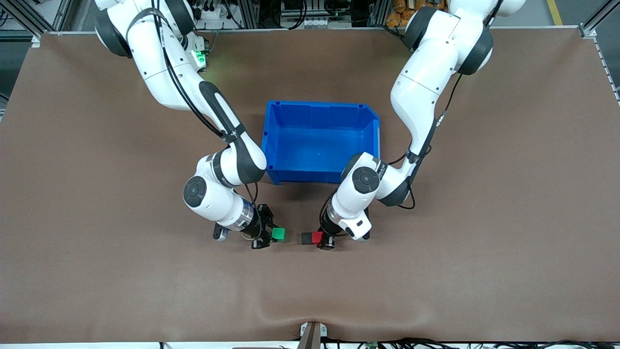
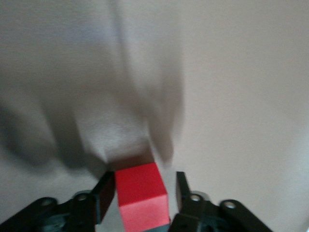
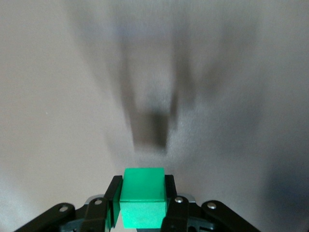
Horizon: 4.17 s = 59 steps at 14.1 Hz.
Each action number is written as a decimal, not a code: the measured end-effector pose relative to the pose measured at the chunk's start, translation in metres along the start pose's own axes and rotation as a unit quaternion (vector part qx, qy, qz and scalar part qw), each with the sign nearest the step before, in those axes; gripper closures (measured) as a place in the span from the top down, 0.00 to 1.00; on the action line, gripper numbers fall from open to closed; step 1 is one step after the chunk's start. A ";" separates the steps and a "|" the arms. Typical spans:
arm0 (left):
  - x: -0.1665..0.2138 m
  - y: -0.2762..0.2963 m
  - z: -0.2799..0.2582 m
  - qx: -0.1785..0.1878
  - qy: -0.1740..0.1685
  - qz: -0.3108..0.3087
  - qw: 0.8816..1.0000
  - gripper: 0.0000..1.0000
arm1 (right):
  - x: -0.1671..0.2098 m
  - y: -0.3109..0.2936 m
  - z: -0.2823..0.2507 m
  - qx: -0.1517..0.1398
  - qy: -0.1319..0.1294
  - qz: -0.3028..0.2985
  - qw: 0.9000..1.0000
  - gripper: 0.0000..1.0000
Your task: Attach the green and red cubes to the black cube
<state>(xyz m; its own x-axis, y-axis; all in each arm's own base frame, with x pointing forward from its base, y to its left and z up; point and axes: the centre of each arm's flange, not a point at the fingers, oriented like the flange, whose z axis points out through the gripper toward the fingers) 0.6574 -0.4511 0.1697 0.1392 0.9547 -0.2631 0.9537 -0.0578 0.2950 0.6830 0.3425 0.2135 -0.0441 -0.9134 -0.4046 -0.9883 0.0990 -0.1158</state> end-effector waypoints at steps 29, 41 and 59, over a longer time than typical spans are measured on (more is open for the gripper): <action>0.194 0.074 -0.356 0.071 0.132 0.202 0.968 0.83 | 0.019 -0.051 -0.020 0.074 0.006 0.019 0.997 1.00; 0.252 0.021 -0.466 0.113 0.117 0.377 0.912 0.83 | 0.084 -0.095 -0.092 0.030 0.012 0.011 0.999 1.00; 0.263 -0.004 -0.579 0.240 -0.023 0.670 0.702 0.83 | 0.186 -0.114 -0.347 -0.058 -0.033 -0.241 0.968 1.00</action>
<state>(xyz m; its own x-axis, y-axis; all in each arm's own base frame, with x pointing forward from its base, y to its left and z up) 0.5363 -0.0310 0.6309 0.9952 -0.0604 -0.0767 -0.0632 -0.9974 -0.0345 0.7371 0.0246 0.4663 0.4316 -0.8154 -0.3858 -0.9018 -0.3805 -0.2047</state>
